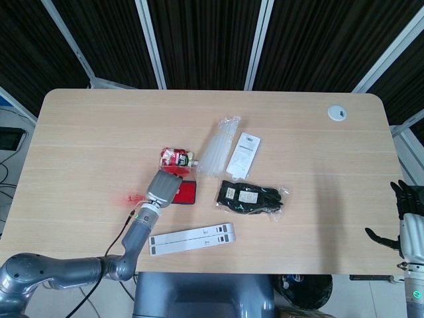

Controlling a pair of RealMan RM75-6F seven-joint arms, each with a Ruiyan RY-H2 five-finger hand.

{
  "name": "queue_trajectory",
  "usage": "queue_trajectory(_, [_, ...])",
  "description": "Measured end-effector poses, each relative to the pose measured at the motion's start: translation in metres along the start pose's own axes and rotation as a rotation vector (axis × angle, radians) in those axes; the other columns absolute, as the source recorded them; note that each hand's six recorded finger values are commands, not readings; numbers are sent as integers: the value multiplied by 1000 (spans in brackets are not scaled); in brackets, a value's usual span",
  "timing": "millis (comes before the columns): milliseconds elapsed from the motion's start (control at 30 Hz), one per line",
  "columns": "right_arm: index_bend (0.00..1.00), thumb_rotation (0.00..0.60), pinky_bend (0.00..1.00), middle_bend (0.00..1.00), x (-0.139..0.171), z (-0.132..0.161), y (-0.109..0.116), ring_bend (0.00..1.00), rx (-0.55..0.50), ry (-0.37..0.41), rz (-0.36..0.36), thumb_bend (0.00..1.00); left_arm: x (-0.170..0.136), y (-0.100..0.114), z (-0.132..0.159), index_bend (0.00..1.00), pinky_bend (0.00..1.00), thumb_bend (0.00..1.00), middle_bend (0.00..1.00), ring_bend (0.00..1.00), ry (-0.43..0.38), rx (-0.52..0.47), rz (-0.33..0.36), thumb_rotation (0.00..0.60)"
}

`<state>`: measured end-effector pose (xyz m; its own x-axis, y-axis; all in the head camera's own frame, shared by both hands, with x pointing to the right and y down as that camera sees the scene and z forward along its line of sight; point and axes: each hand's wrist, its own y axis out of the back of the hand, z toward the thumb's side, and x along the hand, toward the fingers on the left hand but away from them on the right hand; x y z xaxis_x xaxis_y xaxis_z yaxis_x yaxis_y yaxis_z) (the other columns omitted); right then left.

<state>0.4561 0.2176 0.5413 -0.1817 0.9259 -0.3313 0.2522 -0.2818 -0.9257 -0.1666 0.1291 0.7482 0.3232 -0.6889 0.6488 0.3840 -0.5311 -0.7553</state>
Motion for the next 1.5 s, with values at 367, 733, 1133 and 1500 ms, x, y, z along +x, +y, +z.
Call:
queue_trajectory(367, [0, 600, 177, 0, 0, 0, 0, 0, -1, 0, 0, 58, 0, 4, -1, 770, 694, 574, 771, 640, 1, -3, 13, 600])
queue_trajectory(733, [0, 600, 177, 0, 0, 0, 1, 0, -7, 0, -1, 59, -7, 31, -2, 768, 694, 574, 769, 639, -8, -29, 72, 600])
queue_trajectory(1133, [0, 600, 177, 0, 1, 1, 0, 0, -13, -2, 2, 61, -36, 41, -42, 756, 690, 573, 759, 636, 22, -28, 91, 600])
queue_trajectory(1500, [0, 600, 177, 0, 1, 1, 0, 0, -17, -6, 5, 61, -62, 0, -91, 737, 676, 567, 733, 614, 94, -31, 28, 600])
